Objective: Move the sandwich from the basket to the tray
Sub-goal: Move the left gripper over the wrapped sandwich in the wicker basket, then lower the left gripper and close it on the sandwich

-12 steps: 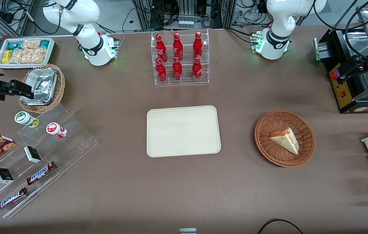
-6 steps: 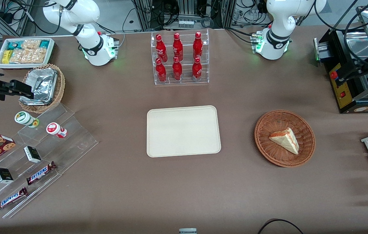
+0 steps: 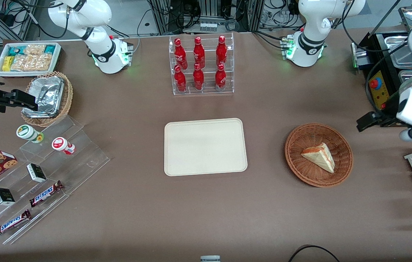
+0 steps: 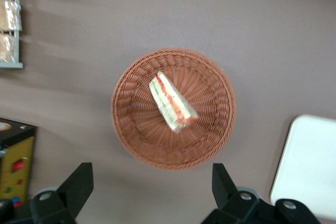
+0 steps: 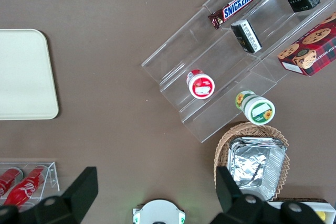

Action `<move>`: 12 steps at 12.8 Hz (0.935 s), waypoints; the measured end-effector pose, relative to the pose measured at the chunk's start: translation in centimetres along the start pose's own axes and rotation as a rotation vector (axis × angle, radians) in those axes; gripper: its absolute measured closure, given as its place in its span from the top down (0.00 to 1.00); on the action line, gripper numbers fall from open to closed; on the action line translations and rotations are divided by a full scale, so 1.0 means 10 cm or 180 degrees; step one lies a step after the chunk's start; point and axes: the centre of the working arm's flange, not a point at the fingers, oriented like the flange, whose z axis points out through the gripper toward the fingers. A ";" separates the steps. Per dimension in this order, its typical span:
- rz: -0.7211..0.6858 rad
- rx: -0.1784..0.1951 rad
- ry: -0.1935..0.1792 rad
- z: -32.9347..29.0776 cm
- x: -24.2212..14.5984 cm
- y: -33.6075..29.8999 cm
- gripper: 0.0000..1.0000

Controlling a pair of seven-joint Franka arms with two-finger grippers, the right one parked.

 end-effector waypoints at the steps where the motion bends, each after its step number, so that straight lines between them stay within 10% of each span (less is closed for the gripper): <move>1: -0.0177 -0.0019 0.0045 0.15 0.00 0.03 1.00; 12: -0.1599 -0.0190 0.0226 1.81 -0.39 0.28 1.00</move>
